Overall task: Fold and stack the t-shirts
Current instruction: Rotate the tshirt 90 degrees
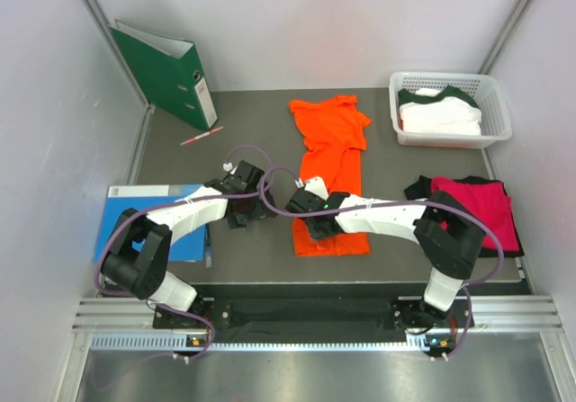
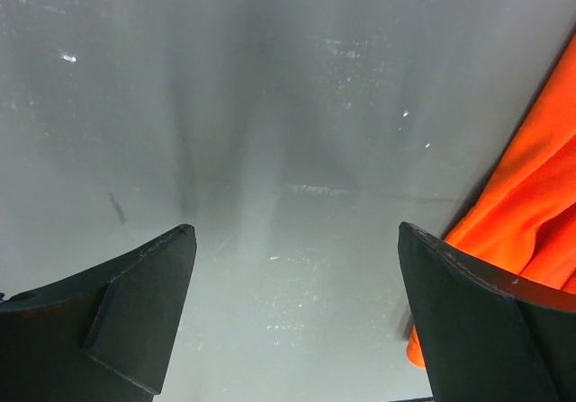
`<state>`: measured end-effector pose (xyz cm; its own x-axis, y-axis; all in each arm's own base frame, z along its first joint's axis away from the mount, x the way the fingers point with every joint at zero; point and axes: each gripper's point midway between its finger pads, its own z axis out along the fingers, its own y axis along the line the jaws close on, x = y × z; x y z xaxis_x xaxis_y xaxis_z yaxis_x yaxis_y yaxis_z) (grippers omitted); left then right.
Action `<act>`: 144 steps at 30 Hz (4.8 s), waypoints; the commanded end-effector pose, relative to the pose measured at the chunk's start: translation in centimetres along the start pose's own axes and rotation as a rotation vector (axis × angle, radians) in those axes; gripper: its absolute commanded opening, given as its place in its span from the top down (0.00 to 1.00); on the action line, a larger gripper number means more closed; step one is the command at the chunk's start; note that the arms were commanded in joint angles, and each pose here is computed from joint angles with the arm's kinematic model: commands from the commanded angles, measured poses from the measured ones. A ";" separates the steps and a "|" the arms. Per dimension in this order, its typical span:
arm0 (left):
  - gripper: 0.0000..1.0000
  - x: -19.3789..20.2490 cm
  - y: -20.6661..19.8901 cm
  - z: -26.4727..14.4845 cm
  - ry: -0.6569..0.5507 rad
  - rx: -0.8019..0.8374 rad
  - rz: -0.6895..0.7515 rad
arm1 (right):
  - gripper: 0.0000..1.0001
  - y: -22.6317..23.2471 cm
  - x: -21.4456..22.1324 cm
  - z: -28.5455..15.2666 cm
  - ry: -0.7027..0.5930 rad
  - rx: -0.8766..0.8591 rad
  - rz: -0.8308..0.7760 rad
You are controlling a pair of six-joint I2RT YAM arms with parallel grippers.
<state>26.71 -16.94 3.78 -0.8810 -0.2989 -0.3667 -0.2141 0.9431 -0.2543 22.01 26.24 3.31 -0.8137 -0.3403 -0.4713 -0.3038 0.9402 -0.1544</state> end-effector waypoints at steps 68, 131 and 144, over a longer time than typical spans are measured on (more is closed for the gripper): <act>0.03 0.5 2.9 1.9 -0.008 -0.126 0.030 | 1.00 -1.3 3.2 -3.1 -0.063 -0.052 0.219; 1.00 15.1 -4.3 2.3 0.206 0.032 0.153 | 1.00 -7.5 10.6 -0.4 0.054 -0.158 0.531; 0.02 12.6 -1.7 -0.6 0.096 -0.121 0.216 | 0.13 -8.5 8.0 -2.2 -0.012 -0.121 0.450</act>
<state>19.03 -31.10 3.03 -0.9198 -0.1962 -0.3399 -0.0223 0.8908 -0.4538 18.20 18.34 2.64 -0.8583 0.1827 -0.4795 0.0341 0.9527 0.3020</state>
